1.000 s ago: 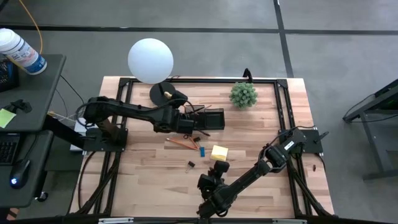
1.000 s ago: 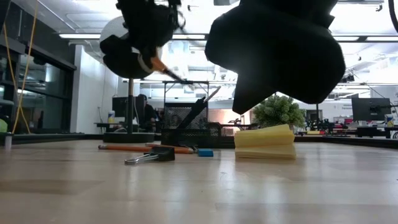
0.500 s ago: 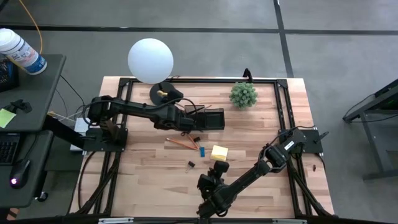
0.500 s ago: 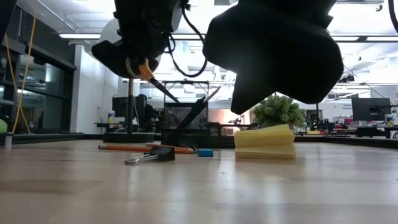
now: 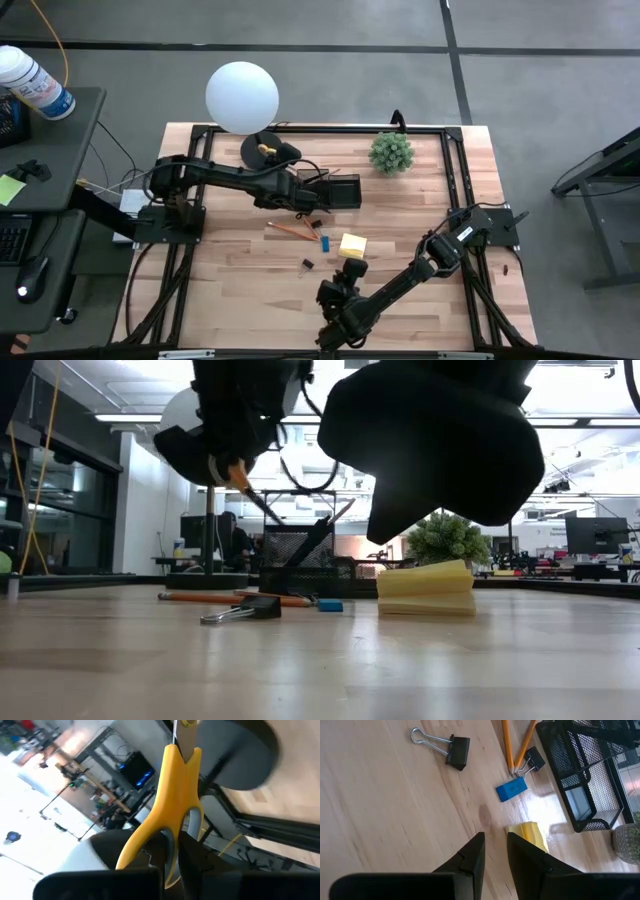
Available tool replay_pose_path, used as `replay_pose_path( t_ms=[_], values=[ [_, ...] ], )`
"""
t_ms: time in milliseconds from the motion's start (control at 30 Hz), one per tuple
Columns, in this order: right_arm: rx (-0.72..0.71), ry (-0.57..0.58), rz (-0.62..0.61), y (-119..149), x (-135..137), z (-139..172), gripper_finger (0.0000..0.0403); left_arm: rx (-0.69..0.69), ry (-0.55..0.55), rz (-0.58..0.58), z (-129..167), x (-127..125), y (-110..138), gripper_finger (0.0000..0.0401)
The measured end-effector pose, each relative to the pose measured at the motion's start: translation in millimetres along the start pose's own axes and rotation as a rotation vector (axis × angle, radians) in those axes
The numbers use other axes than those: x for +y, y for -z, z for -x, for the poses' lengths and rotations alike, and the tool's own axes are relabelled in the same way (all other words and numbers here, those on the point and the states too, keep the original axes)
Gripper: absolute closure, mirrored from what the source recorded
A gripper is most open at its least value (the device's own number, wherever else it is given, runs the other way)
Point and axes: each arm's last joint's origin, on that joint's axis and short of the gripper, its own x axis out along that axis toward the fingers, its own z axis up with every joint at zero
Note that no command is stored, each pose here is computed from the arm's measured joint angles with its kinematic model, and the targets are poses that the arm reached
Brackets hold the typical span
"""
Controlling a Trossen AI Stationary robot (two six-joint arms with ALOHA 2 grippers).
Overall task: Pick and place office supplies into organizer
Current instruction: Put the yellow scissors into the black organizer
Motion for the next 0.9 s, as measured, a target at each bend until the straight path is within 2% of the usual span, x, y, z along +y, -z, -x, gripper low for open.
replay_pose_path(
  t_ms=[167,400,633,900],
  values=[
    [-0.002,-0.002,0.000,0,0,0,0.0325,-0.001,-0.009,-0.008,1,7,-14,0.0392],
    [-0.005,-0.002,0.004,0,0,0,0.0325,0.021,-0.028,-0.089,-2,9,-30,0.0389],
    [-0.017,0.003,0.005,-1,1,0,0.0325,0.047,-0.017,-0.152,-9,0,-50,0.0388],
    [-0.024,0.000,0.000,-1,1,0,0.0325,0.061,-0.023,-0.174,-14,-4,-61,0.0387]
  ],
)
